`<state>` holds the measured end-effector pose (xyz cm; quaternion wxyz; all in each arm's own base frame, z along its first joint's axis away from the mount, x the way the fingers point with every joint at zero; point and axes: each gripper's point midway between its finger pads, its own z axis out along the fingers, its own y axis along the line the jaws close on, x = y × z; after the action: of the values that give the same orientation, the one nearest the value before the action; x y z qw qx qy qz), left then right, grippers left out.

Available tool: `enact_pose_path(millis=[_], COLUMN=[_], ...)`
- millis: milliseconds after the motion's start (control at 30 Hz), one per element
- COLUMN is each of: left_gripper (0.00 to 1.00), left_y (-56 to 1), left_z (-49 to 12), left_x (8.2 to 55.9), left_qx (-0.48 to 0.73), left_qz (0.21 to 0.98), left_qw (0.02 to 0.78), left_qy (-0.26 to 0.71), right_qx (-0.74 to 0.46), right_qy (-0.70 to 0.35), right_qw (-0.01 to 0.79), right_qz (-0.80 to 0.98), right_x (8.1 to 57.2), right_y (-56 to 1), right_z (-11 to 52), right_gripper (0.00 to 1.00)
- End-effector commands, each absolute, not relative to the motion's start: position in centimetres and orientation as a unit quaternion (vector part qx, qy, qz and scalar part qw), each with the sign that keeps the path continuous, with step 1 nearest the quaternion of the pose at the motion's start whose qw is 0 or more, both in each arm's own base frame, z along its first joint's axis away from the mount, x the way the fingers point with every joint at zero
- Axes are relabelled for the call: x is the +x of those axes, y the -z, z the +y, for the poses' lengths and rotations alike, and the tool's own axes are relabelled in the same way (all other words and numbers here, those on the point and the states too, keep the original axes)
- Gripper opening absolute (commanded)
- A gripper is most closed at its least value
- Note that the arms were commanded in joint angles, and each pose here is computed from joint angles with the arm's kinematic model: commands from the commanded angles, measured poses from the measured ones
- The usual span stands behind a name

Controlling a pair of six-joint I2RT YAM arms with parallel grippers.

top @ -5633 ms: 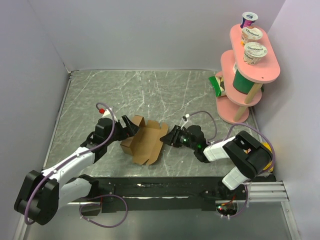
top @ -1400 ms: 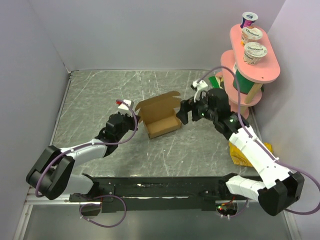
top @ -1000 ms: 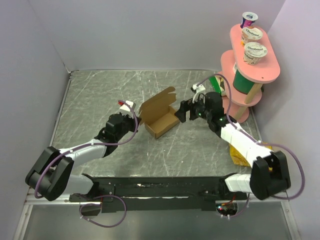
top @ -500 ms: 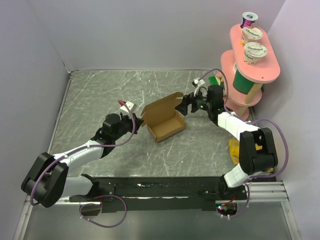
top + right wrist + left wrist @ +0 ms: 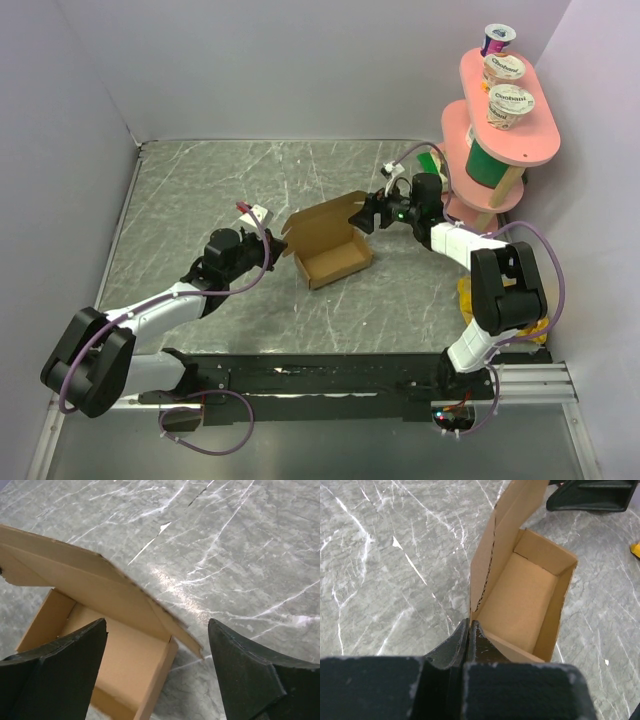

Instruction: Fold the paper box

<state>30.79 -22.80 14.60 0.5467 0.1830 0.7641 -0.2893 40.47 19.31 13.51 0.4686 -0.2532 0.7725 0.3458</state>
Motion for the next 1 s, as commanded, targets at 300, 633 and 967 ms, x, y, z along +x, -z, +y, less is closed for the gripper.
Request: enact_pose_path(millis=[300,633,967], left_gripper=[0.01,0.01,0.01], left_y=[-15.7,-15.5,-15.6], left_z=[-22.9,-22.8,-22.9], left_x=[31.3,31.8,32.0], left_qx=[0.177,0.167,0.158], left_qz=[0.757,0.765,0.766], left_qw=[0.558,0.554,0.552], left_qy=[0.291,0.285,0.289], right_qx=[-0.260,-0.250,-0.237], right_qy=[-0.352,-0.332,-0.288], right_qw=[0.491,0.504,0.532], right_qz=[0.753,0.757,0.760], right_x=[40.0,39.7,40.1], right_y=[-14.5,-14.6,-14.8], right_z=[19.5,20.6,21.9], right_gripper=[0.59,0.35,0.27])
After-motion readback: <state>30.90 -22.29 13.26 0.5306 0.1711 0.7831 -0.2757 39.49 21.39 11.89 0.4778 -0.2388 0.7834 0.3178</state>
